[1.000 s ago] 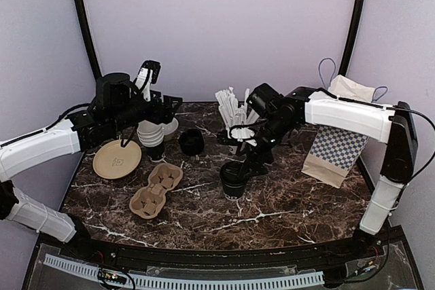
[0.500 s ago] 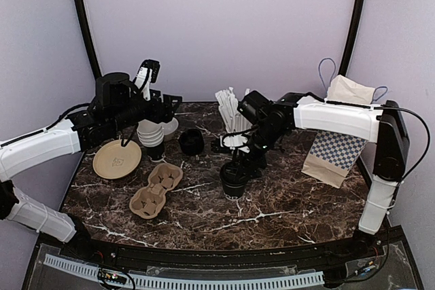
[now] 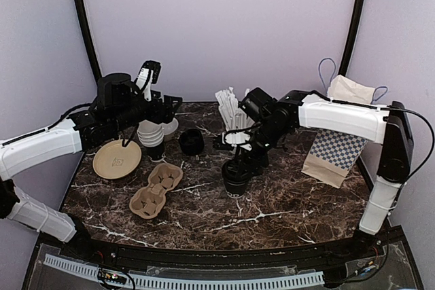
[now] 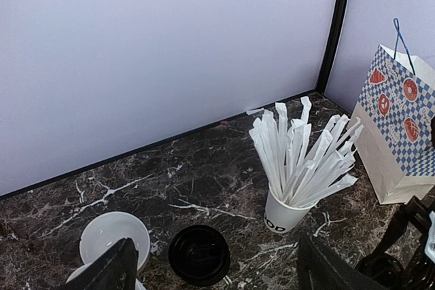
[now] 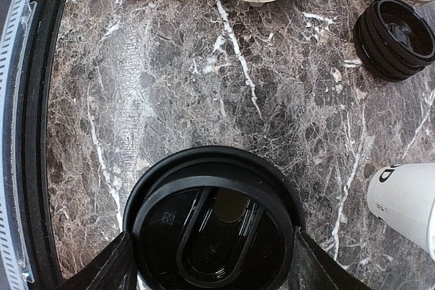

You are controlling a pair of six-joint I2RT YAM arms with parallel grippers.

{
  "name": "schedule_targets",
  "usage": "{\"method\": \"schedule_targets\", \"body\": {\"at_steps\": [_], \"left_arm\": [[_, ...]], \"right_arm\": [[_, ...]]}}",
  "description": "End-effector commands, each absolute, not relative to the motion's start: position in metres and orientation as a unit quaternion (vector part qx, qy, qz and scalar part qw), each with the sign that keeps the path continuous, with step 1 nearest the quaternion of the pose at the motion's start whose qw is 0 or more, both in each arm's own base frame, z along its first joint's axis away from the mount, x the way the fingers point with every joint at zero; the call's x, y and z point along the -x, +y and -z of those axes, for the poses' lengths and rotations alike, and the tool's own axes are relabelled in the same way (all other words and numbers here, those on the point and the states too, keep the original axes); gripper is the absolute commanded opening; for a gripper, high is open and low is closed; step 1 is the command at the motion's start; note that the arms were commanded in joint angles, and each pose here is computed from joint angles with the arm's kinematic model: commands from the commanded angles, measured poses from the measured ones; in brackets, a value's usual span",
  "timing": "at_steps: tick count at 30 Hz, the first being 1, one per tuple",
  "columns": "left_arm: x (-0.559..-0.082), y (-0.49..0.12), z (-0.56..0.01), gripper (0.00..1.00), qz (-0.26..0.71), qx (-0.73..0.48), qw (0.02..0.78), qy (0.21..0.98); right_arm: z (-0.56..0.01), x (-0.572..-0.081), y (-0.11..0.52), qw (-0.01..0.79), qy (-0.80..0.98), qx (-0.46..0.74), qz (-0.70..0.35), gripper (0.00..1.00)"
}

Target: Pack the takeout coffee

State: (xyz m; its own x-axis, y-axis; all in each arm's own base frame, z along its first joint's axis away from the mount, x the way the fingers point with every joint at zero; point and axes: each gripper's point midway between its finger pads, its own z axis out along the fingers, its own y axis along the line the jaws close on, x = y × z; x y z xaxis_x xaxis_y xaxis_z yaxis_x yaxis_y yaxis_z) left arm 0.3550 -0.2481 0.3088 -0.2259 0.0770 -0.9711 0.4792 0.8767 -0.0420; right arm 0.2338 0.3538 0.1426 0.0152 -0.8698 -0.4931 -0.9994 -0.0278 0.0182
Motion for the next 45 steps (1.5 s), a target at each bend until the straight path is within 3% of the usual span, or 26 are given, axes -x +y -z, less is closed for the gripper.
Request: {"method": "schedule_targets", "body": {"at_steps": [1, 13, 28, 45], "left_arm": [[-0.357, -0.242, -0.320, 0.83, 0.158, -0.179, 0.612, 0.754], [-0.356, -0.229, -0.337, 0.83, 0.141, -0.169, 0.634, 0.741], [-0.351, -0.206, -0.359, 0.83, 0.127, -0.140, 0.663, 0.725], [-0.360, -0.198, -0.354, 0.84, 0.112, -0.129, 0.651, 0.740]], "right_arm": [[-0.169, -0.228, 0.353, 0.203, 0.675, 0.683, -0.194, 0.68], [-0.183, -0.251, 0.396, 0.214, 0.691, 0.650, -0.234, 0.68], [-0.167, -0.275, 0.432, 0.213, 0.717, 0.632, -0.203, 0.69], [-0.184, -0.275, 0.436, 0.216, 0.724, 0.620, -0.213, 0.90]]}}
